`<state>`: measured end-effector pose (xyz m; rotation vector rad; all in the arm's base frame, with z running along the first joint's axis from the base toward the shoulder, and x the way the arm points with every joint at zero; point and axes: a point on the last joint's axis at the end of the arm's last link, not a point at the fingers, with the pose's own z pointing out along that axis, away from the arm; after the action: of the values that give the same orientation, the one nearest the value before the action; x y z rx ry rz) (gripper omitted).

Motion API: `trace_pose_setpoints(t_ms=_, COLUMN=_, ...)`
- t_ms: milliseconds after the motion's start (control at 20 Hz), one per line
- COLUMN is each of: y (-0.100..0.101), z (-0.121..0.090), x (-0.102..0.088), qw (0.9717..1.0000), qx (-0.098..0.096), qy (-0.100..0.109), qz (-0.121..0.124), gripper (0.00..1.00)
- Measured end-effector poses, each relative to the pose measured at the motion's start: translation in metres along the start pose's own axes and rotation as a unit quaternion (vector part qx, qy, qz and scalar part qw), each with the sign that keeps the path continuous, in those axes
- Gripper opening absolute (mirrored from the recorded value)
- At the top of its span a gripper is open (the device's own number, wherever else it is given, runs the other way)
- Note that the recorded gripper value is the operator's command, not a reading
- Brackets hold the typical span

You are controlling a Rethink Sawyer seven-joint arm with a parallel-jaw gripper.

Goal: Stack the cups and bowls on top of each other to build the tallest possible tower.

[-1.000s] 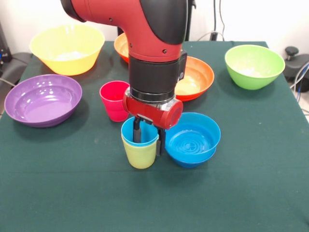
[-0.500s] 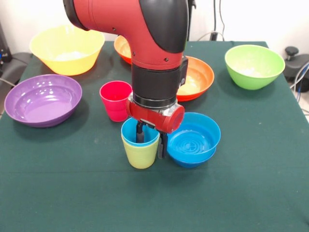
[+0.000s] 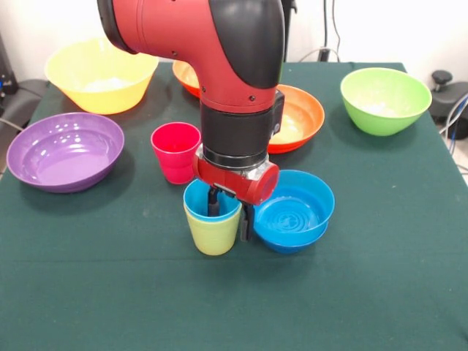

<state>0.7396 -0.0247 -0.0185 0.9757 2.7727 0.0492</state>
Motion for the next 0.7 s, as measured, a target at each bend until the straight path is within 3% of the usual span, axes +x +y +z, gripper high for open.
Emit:
trace_pose_setpoints(t_ms=150, y=-0.0003, z=0.0007, x=0.0005, qw=1.0, qx=0.0, qy=0.001, qz=0.0, gripper=1.0)
trace_pose_setpoints(t_ms=200, y=-0.0003, z=0.001, x=0.0008, qw=1.0, qx=0.0, qy=0.001, qz=0.0, gripper=0.0)
trace_pose_setpoints(t_ms=700, y=-0.0033, z=-0.0049, x=-0.0053, qw=1.0, qx=0.003, qy=-0.005, qz=0.0, gripper=0.0)
